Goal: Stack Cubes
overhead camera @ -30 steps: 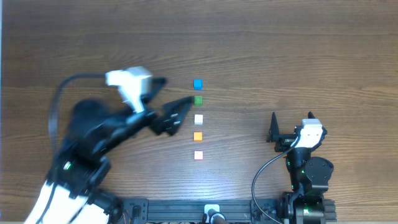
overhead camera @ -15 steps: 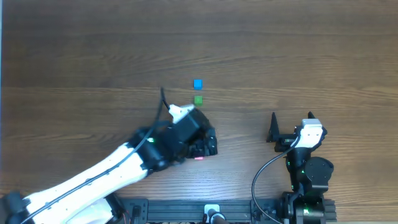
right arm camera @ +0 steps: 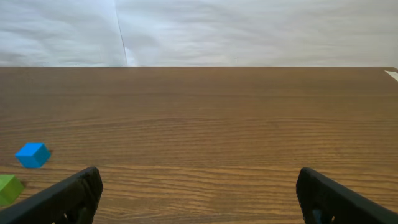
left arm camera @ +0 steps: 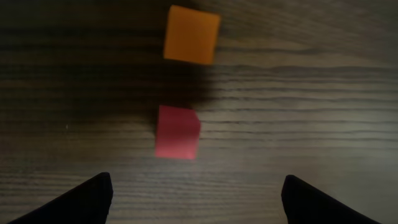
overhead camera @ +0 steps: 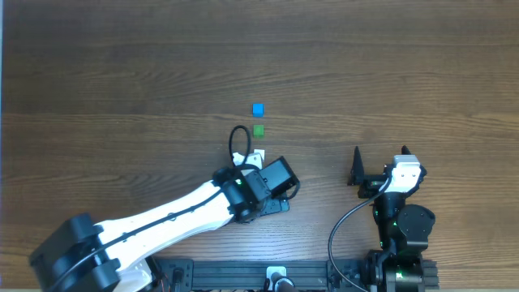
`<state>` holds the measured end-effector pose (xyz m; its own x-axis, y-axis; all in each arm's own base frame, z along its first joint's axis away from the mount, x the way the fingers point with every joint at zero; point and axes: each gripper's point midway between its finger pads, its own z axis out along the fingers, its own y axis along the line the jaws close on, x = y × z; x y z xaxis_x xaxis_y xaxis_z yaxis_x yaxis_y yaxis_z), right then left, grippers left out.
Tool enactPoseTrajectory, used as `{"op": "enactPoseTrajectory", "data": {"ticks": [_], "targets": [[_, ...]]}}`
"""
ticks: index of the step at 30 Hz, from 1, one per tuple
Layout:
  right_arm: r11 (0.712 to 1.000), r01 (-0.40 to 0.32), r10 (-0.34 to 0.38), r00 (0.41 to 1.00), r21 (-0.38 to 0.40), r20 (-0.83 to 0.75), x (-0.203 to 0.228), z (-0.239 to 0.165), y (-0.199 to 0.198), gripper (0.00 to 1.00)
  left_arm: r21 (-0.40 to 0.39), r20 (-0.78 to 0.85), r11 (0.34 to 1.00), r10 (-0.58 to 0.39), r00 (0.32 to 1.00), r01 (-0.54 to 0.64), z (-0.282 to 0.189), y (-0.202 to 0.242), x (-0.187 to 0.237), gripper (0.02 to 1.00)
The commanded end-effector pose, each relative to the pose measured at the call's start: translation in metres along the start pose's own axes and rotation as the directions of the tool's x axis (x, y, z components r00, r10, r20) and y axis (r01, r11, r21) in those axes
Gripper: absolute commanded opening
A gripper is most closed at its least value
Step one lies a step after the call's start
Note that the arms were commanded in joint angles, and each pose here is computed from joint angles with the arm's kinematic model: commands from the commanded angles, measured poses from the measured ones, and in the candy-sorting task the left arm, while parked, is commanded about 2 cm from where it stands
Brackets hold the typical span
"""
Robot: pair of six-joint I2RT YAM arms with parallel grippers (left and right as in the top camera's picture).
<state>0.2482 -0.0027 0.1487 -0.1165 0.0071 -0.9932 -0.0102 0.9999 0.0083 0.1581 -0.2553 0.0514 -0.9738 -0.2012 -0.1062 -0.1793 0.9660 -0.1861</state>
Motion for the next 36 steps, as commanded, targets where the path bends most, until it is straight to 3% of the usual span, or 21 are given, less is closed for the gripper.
{"op": "enactPoseTrajectory", "data": {"ticks": [1, 11, 26, 32, 36], "targets": [[1.0, -0.003, 0.003, 1.0, 0.0, 0.0, 0.002, 0.0, 0.0, 0.993, -0.054, 0.038, 0.999, -0.008, 0.999, 0.01, 0.01, 0.005, -0.006, 0.884], [1.0, -0.003, 0.003, 1.0, 0.0, 0.0, 0.002, 0.0, 0.0, 0.993, -0.111, 0.043, 0.994, 0.01, 0.999, -0.005, 0.034, 0.012, -0.007, 0.855], [1.0, -0.003, 0.003, 1.0, 0.0, 0.0, 0.002, 0.0, 0.0, 0.993, -0.085, 0.005, 0.978, 0.191, 0.981, -0.19, 0.048, 0.001, -0.003, 0.809], [1.0, -0.003, 0.003, 1.0, 0.0, 0.0, 0.002, 0.0, 0.0, 0.993, -0.115, -0.013, 0.974, 0.193, 0.981, -0.193, 0.052, 0.008, -0.001, 0.713], [1.0, -0.003, 0.003, 1.0, 0.0, 0.0, 0.002, 0.0, 0.0, 0.993, -0.125, -0.027, 0.974, 0.187, 0.982, -0.189, 0.054, 0.011, 0.002, 0.584]]}}
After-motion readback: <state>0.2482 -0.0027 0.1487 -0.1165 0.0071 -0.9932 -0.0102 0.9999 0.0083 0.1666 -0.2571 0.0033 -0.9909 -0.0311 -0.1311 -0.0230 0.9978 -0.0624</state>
